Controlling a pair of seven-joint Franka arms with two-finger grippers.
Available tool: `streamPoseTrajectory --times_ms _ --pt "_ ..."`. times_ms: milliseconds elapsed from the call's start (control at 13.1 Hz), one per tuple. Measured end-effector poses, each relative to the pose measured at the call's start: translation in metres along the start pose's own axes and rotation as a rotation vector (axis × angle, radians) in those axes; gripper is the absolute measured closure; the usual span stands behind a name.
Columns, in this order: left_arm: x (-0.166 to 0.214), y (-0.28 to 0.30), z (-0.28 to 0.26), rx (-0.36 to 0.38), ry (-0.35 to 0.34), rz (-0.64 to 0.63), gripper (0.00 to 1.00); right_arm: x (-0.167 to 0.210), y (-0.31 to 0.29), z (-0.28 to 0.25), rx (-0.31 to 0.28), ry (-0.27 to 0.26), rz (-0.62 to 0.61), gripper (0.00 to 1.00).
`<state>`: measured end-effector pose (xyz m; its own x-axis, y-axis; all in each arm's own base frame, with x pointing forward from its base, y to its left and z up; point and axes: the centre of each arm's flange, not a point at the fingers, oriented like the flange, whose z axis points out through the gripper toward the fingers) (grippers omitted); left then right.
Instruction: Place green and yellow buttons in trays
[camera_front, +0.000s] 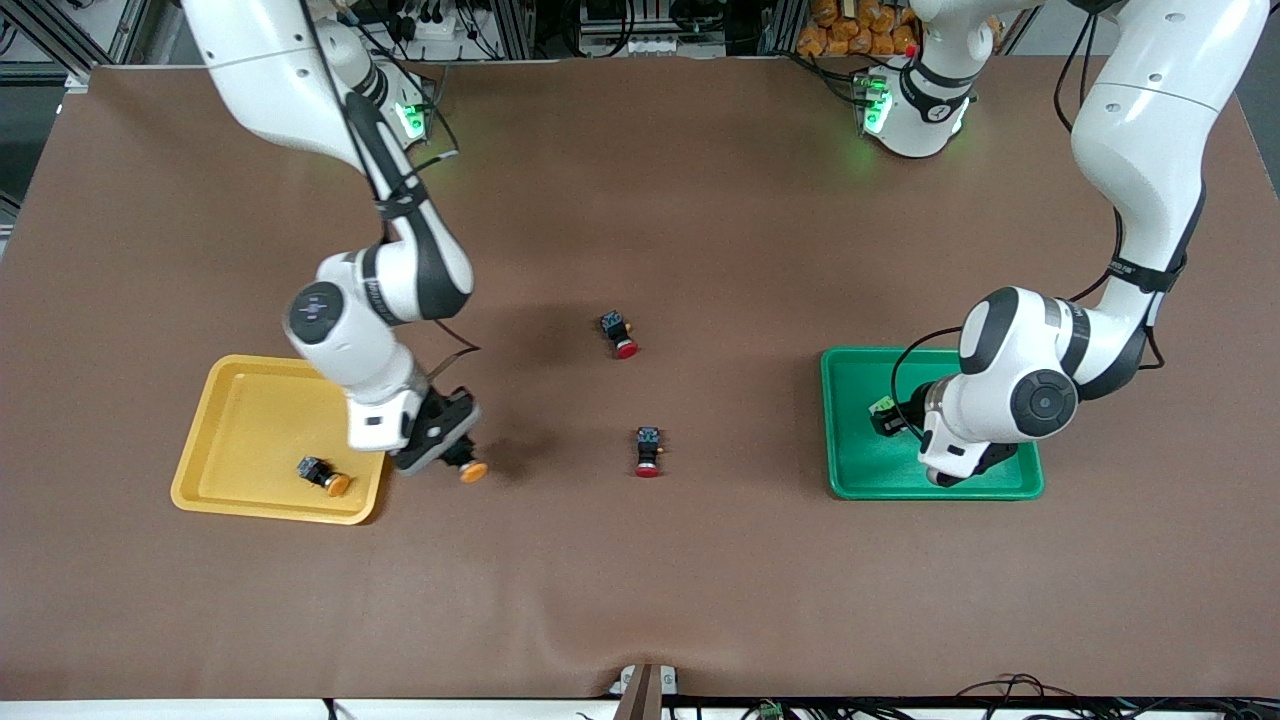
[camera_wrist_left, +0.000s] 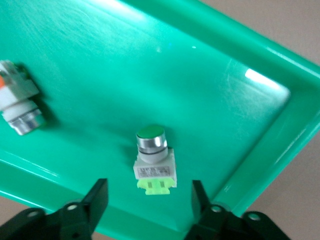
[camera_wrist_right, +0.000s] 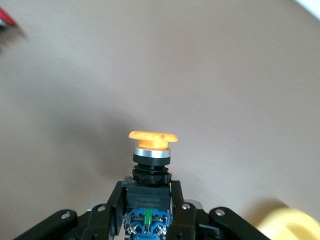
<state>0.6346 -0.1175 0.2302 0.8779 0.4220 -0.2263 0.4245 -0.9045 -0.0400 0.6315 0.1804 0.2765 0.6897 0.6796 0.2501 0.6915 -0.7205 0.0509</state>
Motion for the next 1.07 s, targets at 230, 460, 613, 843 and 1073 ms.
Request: streamPoseTrajectory --times_ms 230,460,613,843,1073 --pt "0.005 -0.009 -0.042 -0.016 0.057 -0.018 0.0 -0.061 0.078 -0.033 0.063 -0.108 0.038 0.6" --pt "-0.002 -0.01 -0.112 -0.027 0.142 -0.008 0.0 -0.114 0.133 -0.043 0.091 -0.139 0.073 0.6" --pt "-0.007 -0.013 -0.153 -0.03 0.187 0.025 0.0 -0.143 0.156 -0.049 0.146 -0.172 0.092 0.6" --pt "-0.004 -0.024 -0.199 -0.015 0.212 0.125 0.0 -0.161 0.176 -0.067 0.204 -0.201 0.123 0.44" --pt "0.0 -0.045 -0.239 0.0 0.255 0.199 0.0 -0.173 0.188 -0.098 0.291 -0.248 0.157 0.11"
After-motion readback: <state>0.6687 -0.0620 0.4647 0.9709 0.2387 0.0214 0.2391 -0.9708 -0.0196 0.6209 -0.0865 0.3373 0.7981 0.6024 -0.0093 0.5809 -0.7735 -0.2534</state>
